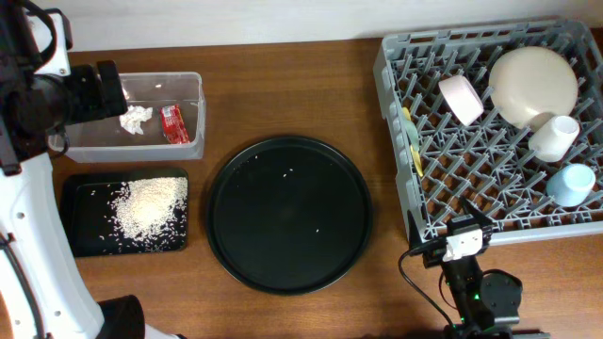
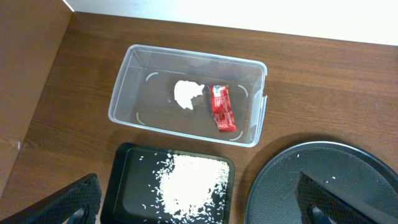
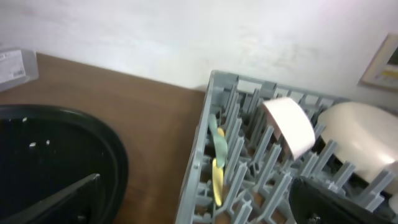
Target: Sort waste into correct bins and load items into the dishwasher rack
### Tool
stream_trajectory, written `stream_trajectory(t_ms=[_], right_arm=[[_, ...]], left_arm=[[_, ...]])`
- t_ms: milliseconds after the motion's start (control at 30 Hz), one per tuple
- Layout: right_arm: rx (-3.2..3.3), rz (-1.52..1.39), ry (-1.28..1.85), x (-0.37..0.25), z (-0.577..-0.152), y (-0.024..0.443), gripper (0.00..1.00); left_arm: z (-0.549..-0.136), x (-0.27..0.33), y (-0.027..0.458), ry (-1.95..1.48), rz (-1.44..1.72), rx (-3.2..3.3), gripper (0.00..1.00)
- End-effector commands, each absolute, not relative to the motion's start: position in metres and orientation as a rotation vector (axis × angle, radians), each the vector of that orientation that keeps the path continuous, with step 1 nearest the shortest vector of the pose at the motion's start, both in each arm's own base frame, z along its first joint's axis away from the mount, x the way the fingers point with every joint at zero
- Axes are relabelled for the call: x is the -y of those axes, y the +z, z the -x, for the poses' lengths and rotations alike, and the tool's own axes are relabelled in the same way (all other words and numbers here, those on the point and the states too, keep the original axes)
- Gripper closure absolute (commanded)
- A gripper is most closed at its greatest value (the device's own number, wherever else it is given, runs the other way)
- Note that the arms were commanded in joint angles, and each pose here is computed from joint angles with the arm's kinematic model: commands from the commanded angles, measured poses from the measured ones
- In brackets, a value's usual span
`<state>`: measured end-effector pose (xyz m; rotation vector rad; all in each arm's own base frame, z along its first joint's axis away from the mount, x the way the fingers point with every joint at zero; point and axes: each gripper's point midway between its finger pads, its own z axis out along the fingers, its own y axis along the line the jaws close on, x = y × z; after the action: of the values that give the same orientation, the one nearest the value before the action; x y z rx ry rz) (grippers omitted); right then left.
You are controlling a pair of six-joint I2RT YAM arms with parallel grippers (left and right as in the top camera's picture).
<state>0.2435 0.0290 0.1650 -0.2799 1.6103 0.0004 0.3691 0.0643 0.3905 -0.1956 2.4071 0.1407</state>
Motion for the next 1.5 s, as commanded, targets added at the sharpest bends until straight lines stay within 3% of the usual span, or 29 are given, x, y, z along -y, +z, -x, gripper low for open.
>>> stream_trajectory(t_ms=[0, 900, 1133, 1467], right_arm=[[-1.615, 0.274, 0.006, -0.029, -0.244, 0.158, 0.02], [-1.616, 0.274, 0.006, -0.029, -0.244, 0.158, 0.02], [-1.616, 0.274, 0.006, -0.029, -0.244, 0.158, 0.02], [-1.616, 0.274, 0.006, -0.029, -0.244, 0.158, 0.02]], left_arm=[[-0.367, -0.066, 0.396, 0.138, 0.209, -2.389, 0.01], [-0.361, -0.062, 0.395, 0.141, 0.196, -2.405, 0.01], [-0.37, -0.044, 0.434, 0.171, 0.122, -2.135, 0.01], [-0.319, -0.035, 0.374, 0.138, 0.105, -1.872, 0.01]])
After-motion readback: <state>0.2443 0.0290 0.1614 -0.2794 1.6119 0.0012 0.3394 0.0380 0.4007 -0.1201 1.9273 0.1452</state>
